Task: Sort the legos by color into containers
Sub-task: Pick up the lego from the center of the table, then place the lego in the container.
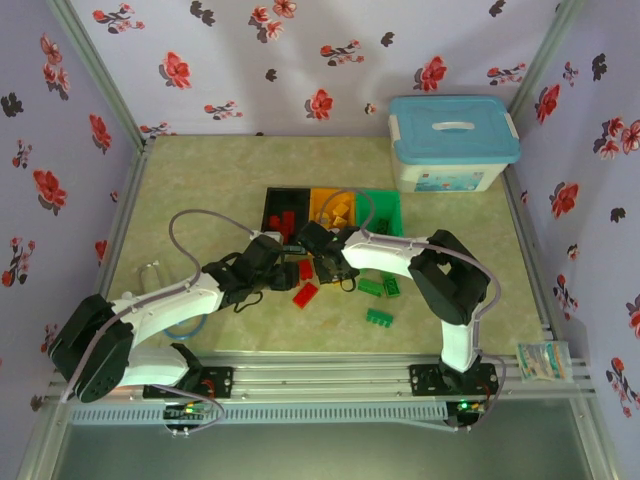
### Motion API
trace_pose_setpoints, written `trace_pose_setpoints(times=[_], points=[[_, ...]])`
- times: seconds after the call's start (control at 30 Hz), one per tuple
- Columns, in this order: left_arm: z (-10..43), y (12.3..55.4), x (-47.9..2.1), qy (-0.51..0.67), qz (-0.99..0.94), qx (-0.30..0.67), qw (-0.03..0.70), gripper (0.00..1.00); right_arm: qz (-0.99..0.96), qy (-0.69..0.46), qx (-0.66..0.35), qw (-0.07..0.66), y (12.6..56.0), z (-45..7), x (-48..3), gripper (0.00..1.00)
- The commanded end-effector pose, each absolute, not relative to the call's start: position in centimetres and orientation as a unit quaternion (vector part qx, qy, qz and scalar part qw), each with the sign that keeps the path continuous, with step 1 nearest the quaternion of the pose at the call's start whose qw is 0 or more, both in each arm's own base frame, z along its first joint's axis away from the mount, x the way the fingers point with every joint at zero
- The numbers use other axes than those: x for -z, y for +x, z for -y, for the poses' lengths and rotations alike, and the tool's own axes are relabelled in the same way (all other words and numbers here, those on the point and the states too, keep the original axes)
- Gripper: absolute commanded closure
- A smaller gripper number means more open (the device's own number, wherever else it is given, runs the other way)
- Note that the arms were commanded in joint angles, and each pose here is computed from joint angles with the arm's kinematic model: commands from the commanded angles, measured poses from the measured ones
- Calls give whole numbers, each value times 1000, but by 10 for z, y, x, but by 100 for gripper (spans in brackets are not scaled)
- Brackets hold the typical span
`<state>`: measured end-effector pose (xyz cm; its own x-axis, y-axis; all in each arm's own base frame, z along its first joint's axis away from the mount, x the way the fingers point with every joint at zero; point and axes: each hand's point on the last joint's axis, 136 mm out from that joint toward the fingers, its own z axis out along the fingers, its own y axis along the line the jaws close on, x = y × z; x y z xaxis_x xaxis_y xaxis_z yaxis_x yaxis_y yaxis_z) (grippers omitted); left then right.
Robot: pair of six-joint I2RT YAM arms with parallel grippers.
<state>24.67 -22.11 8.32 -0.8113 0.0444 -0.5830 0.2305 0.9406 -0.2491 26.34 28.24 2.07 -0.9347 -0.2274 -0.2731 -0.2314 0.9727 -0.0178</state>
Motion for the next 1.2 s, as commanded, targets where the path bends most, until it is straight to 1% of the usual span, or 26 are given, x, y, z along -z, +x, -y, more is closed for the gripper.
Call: trace_pose_setpoints(times=[0.0,0.1,0.23,0.43,0.57,0.77,0.93,0.97,1.0,1.03,1.07,1.1,1.13,1.17], points=[[224,250,-89,71,-936,164,305,31,-985,-110,-9,131,259,-283,-19,61],[224,249,-88,71,-936,163,305,31,-983,-112,-16,143,262,-286,-30,69],[224,249,-88,71,-936,164,305,31,-977,-121,-19,173,272,-288,-58,73],[223,248,-90,72,-934,165,307,31,-966,-123,-33,225,303,-287,-109,73],[221,246,-91,70,-934,167,307,31,-963,-105,-50,244,332,-283,-131,73],[218,244,-93,66,-933,169,310,31,-963,-80,-72,246,368,-282,-137,71],[214,242,-96,67,-932,167,315,31,-964,-76,-72,245,387,-286,-135,71],[213,242,-96,66,-931,167,316,31,-964,-77,-72,244,389,-287,-136,70],[213,242,-96,66,-931,168,317,31,-964,-79,-74,244,391,-290,-137,65],[213,242,-96,65,-931,168,317,31,-963,-79,-77,246,392,-291,-140,57],[213,242,-97,64,-931,169,318,31,-962,-80,-79,248,392,-292,-142,46],[214,242,-97,64,-930,170,318,31,-961,-79,-81,251,392,-292,-145,37],[214,242,-97,66,-931,169,318,31,-961,-79,-81,253,392,-292,-147,32],[214,242,-97,65,-931,170,318,31,-960,-78,-82,257,391,-290,-150,31]])
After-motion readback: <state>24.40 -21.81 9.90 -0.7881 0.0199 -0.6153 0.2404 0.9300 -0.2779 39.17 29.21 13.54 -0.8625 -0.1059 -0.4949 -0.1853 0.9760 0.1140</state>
